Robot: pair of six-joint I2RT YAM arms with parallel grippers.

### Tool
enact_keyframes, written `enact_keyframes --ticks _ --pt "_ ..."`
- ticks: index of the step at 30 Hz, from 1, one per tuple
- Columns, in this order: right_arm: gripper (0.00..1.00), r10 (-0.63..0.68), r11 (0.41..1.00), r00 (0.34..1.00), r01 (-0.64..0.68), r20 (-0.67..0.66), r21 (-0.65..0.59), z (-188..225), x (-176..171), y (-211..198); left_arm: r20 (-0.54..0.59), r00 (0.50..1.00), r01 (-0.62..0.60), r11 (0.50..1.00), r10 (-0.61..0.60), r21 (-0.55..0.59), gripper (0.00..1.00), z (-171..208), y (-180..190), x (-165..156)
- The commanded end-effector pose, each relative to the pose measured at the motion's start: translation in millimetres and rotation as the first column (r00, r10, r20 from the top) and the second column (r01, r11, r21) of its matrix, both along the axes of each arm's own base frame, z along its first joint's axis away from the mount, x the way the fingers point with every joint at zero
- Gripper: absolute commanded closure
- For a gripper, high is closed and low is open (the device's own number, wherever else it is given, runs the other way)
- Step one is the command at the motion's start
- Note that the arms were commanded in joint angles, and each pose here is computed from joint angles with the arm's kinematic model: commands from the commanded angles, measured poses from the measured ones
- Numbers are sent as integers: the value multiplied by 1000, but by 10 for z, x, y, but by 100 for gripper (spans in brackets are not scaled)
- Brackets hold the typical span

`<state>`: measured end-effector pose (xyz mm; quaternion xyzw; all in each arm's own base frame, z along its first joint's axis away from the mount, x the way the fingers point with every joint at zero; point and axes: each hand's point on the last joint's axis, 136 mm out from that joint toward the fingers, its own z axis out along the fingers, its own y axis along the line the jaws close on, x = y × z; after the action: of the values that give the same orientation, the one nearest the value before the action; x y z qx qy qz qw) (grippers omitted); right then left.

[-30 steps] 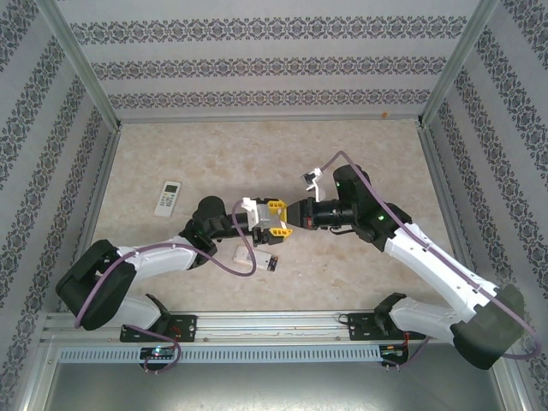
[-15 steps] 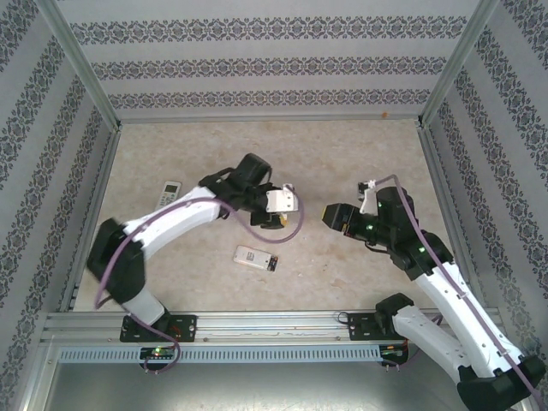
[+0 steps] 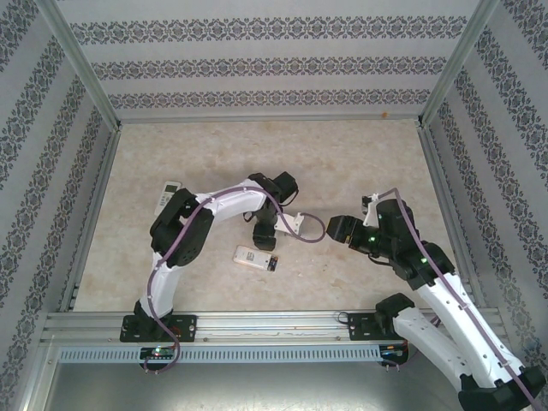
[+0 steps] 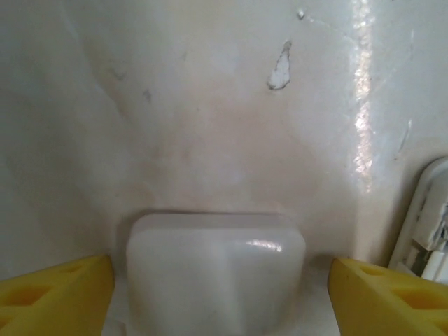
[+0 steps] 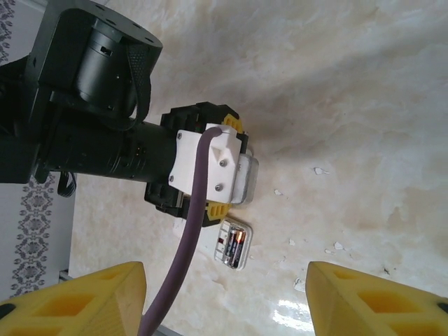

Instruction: Load the batteries into the remote control

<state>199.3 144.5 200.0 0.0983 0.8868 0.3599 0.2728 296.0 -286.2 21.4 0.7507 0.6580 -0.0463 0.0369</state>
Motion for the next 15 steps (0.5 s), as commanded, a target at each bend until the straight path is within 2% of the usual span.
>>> enact_keyframes --ticks 1,4,6,7,9,11,12,13,14,15 --pt "34 -9 999 999 10 41 -37 62 34 -67 84 996 25 998 -20 -60 12 271 -76 30" --pt "23 39 996 991 -28 128 -87 173 111 -56 171 981 -50 967 95 -248 0 726 -202 63" --pt "24 119 983 971 -86 208 -164 239 168 -12 182 956 -130 888 231 -441 0 1187 -252 57" --pt "24 175 968 952 -120 249 -220 263 197 26 150 935 -191 812 322 -552 0 1431 -237 45" --pt "25 305 921 899 -193 315 -339 275 239 136 38 859 -311 581 510 -752 0 1925 -91 80" --pt "25 472 827 810 -272 348 -491 216 259 300 -178 723 -446 255 667 -858 0 2313 246 120" --pt "24 556 770 754 -309 350 -558 173 249 389 -272 667 -489 131 694 -862 0 2421 411 108" --pt "19 642 701 691 -353 332 -620 96 226 496 -374 610 -539 19 699 -842 0 2473 586 71" --pt "14 705 637 640 -386 304 -667 10 217 590 -458 554 -586 -65 695 -808 0 2478 736 10" --pt "11 745 587 608 -404 273 -702 -71 231 658 -510 512 -619 -115 691 -777 0 2470 845 -46"
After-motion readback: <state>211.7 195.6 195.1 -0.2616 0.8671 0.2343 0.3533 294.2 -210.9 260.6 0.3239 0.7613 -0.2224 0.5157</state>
